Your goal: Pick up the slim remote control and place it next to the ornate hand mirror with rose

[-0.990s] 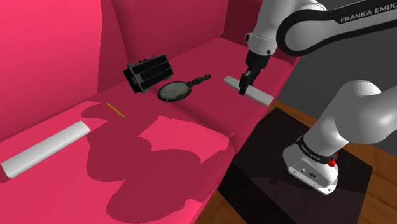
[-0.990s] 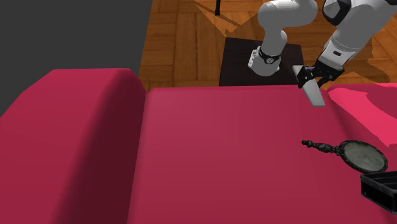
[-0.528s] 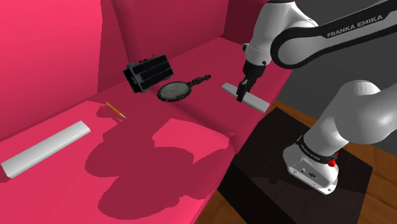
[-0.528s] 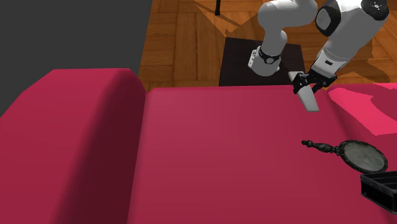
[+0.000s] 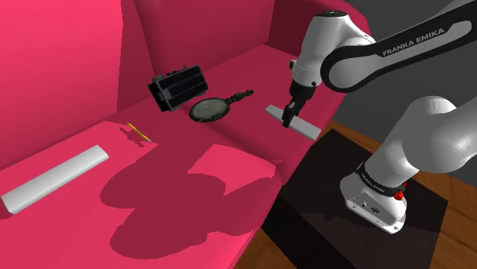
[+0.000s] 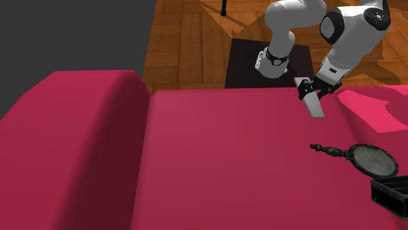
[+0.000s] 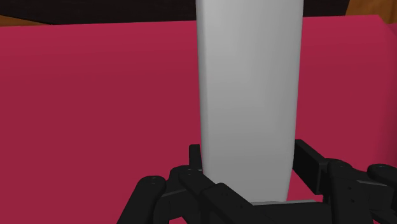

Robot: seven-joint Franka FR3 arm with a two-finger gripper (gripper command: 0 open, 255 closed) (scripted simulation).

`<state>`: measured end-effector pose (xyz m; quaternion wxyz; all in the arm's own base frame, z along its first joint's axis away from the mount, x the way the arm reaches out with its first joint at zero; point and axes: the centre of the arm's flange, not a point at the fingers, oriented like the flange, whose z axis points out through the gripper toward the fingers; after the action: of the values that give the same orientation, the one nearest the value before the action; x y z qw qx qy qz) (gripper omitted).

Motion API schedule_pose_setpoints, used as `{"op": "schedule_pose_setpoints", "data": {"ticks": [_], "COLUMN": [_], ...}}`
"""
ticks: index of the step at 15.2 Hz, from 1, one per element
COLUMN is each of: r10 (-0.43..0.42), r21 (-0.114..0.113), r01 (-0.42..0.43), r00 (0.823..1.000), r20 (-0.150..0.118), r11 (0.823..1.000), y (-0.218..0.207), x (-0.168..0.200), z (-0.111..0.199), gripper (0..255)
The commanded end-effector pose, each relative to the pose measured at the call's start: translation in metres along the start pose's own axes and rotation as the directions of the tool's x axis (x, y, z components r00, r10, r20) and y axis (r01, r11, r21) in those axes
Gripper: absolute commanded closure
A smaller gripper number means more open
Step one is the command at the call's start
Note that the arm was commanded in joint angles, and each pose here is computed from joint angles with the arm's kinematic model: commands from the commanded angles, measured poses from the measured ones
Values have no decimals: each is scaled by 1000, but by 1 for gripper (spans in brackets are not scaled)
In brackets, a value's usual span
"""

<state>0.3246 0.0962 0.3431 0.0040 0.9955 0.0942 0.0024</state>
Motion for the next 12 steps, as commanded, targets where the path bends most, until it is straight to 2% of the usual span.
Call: {"op": "schedule_pose_setpoints", "data": {"ticks": [1,3,4,9,12], "r10": [0,0,0,0,0], "r21": [0,0,0,0,0], "r01": [0,0,0,0,0], "r00": [1000,1000,1000,1000,1000], "r20": [0,0,0,0,0], "r11": [1000,1000,1000,1000,1000], "y": [0,0,0,0,0], "x": [0,0,0,0,0], "z": [0,0,0,0,-39], "gripper": [255,255,0,0,0]}}
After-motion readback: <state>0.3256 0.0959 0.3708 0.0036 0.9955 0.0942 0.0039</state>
